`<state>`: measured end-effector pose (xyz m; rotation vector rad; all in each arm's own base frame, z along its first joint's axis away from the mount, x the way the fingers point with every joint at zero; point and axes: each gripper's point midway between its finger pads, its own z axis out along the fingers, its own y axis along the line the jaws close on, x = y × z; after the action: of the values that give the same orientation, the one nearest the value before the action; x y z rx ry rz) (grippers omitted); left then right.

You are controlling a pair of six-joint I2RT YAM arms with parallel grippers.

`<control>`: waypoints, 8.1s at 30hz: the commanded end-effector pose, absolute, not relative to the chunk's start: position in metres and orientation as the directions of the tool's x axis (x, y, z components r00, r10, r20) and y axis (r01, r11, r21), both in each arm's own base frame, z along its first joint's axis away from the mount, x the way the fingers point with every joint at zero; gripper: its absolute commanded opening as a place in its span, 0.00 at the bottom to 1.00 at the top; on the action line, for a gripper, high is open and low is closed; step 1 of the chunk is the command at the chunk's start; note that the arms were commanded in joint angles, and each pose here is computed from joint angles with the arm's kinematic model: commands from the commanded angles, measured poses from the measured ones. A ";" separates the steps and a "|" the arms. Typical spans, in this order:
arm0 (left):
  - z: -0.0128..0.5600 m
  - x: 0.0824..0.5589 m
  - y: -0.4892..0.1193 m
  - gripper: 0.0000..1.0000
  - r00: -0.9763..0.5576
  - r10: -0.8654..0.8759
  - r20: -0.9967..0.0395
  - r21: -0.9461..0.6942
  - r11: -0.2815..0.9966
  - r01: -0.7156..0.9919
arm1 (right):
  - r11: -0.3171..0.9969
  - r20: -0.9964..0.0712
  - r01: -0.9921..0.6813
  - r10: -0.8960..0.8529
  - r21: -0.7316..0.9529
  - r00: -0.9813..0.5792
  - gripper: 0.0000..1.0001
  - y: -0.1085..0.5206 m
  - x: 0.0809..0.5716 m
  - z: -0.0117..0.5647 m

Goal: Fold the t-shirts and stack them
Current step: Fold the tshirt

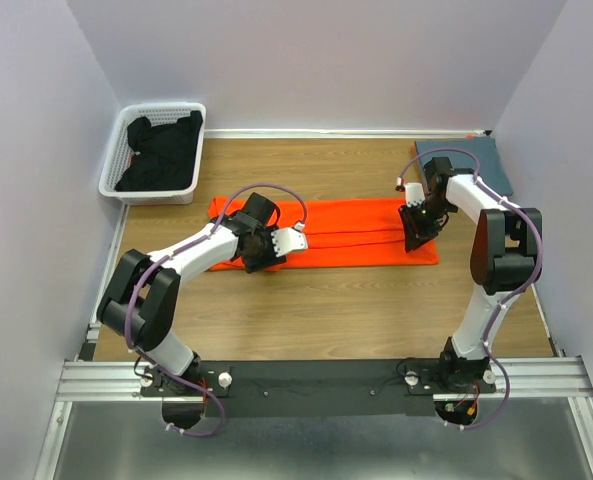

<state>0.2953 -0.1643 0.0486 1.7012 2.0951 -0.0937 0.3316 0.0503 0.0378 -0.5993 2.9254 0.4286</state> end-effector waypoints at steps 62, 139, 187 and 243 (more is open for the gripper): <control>0.090 0.393 -0.167 0.05 -0.102 0.929 -0.356 0.433 0.261 0.863 | 0.882 -0.194 -0.413 -0.374 0.229 -0.907 0.27 0.047 0.339 0.039; 0.034 0.400 -0.125 0.46 -0.653 0.567 -0.503 -0.071 0.725 0.685 | 0.903 -0.280 -0.410 -0.363 0.132 -0.889 0.23 0.040 0.437 0.033; 0.026 0.494 -0.183 0.29 -0.718 0.444 -0.536 -0.157 0.784 0.601 | 0.715 -0.008 -0.659 -0.676 0.233 -0.737 0.11 0.133 0.252 -0.017; -0.003 0.527 -0.218 0.36 -0.745 0.288 -0.602 -0.365 0.731 0.577 | 0.905 -0.526 -0.424 -0.379 -0.039 -0.761 0.19 0.203 0.568 -0.018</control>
<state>0.5314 -0.2274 0.0357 0.6844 2.3064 -0.7490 0.5614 0.2189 0.0268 -0.5876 2.4759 0.2171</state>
